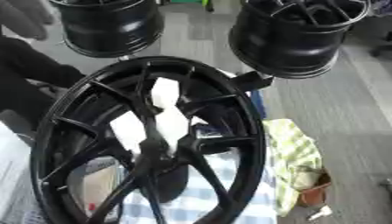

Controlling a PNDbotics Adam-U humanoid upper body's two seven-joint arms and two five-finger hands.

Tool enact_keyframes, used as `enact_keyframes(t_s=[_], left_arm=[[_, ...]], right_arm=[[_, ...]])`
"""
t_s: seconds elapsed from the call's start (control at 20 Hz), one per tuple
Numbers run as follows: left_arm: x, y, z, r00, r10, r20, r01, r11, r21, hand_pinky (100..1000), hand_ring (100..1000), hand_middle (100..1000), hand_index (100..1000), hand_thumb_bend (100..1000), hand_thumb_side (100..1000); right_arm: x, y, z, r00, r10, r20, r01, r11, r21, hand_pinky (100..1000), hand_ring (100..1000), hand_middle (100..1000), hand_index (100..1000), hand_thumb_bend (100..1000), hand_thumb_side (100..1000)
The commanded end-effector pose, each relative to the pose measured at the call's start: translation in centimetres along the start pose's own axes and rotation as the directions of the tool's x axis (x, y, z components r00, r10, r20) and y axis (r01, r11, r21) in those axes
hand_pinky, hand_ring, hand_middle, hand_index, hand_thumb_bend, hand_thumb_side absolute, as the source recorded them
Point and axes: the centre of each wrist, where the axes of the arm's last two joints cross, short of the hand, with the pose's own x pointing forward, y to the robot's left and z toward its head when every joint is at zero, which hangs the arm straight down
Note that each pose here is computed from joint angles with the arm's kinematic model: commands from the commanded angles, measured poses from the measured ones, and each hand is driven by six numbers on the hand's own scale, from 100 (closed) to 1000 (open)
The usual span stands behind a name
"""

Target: Pull the pin out of the wheel hub.

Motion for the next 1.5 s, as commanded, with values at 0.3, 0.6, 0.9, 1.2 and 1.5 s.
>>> enact_keyframes(t_s=[0.3,0.6,0.9,1.2,1.5], left_arm=[[0.2,-0.4,-2.3,0.998,-0.006,0.057,0.013,0.991,-0.130,835,839,705,878,292,533],[0.2,-0.9,-3.9,0.999,-0.011,0.038,0.016,0.990,-0.140,862,878,768,894,331,479],[0.1,-1.8,-5.0,0.999,-0.041,-0.001,0.041,0.988,-0.152,873,884,774,891,359,415],[0.0,-2.9,-6.0,1.000,-0.030,-0.003,0.029,0.987,-0.159,876,889,775,895,334,408],[-0.1,-3.6,-6.6,1.000,-0.013,0.026,0.017,0.984,-0.176,886,903,792,904,324,384]], right_arm=[[1.0,-0.2,-0.3,0.999,-0.011,0.040,0.012,1.000,-0.010,755,671,667,772,100,276],[0.9,0.0,-0.2,0.999,-0.014,0.037,0.014,1.000,-0.004,755,670,666,772,100,279],[0.7,0.2,-0.1,0.999,-0.016,0.029,0.016,1.000,-0.005,754,669,666,771,100,285],[0.7,0.3,0.0,0.999,-0.021,0.027,0.021,1.000,-0.009,755,669,666,771,100,285],[0.6,0.3,0.1,0.999,-0.020,0.026,0.020,1.000,-0.017,754,669,666,770,100,285]])
